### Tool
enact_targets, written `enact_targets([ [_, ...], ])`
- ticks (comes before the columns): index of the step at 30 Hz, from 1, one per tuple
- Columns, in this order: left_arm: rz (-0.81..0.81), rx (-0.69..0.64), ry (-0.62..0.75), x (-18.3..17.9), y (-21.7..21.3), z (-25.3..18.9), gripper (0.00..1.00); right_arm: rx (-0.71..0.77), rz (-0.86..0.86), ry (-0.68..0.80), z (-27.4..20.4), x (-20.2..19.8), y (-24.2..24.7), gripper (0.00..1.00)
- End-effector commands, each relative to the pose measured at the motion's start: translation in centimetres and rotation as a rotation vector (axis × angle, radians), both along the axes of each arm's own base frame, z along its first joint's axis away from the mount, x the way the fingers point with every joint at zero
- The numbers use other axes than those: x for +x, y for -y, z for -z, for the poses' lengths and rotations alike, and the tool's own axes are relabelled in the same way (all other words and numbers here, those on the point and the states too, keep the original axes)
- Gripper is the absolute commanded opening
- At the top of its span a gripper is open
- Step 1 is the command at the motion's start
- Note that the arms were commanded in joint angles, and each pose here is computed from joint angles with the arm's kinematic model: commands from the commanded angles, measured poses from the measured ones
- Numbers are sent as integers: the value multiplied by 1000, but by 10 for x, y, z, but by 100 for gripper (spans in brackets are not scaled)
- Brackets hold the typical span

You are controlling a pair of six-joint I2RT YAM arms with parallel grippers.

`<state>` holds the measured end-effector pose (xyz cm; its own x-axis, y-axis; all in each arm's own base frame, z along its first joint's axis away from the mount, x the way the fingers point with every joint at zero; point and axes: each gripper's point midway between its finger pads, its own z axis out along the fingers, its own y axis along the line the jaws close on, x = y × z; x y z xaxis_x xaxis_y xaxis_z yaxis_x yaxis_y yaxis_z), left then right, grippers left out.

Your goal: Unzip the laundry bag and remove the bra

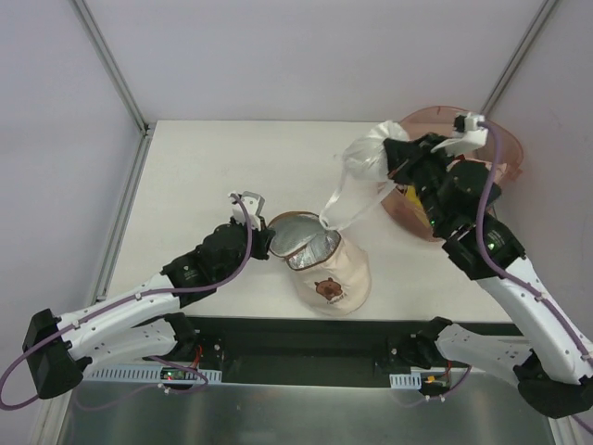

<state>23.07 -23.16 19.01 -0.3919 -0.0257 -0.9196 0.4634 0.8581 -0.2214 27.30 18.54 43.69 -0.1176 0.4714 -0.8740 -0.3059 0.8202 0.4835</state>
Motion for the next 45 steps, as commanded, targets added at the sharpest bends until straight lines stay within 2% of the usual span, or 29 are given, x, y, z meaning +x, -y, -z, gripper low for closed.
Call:
enact_targets([
  [1,-228,-9,137,22,-40,-43,0,-48,230,33,-31,20,76,1],
  [5,-305,38,188,38,-58,-70,0,-41,368,-15,-30,53,129,1],
  [10,-358,95,211,52,-66,-84,0,-36,407,-83,-16,95,160,1],
  [13,-422,87,241,59,-71,-107,0,-62,451,-180,20,135,185,1],
  [15,-469,111,256,64,-78,-114,0,-54,461,-284,59,166,201,1],
  [19,-620,260,300,81,-101,-128,0,-26,430,-429,119,202,210,2],
  [20,-663,277,299,87,-111,-130,0,-24,394,-446,127,207,204,6],
  [21,-683,286,294,92,-116,-129,0,-24,368,-476,139,214,200,34],
  [22,-690,285,284,97,-118,-126,0,-22,355,-488,142,217,198,49],
  [23,-721,282,276,102,-128,-126,0,-28,351,-503,145,218,198,58],
  [24,-724,269,269,105,-130,-125,0,-31,356,-524,146,216,199,71],
  [25,-720,267,262,109,-130,-122,0,-37,361,-528,146,214,200,75],
  [26,-712,264,254,112,-130,-120,9,-46,377,-530,145,211,203,80],
  [27,-732,255,246,113,-135,-118,29,-52,379,-525,143,208,203,82],
  [29,-699,253,234,116,-129,-114,61,-75,368,-504,133,199,202,82],
  [30,-686,248,231,117,-128,-113,82,-80,367,-496,129,196,202,82],
  [32,-646,239,222,117,-121,-110,99,-79,360,-476,117,183,200,82],
  [38,-606,206,176,110,-115,-103,99,-101,277,-424,96,141,175,83],
  [42,-494,103,103,91,-98,-89,99,-175,191,-425,96,109,139,84],
  [45,-480,-2,55,76,-96,-80,99,-233,77,-396,100,81,100,84],
])
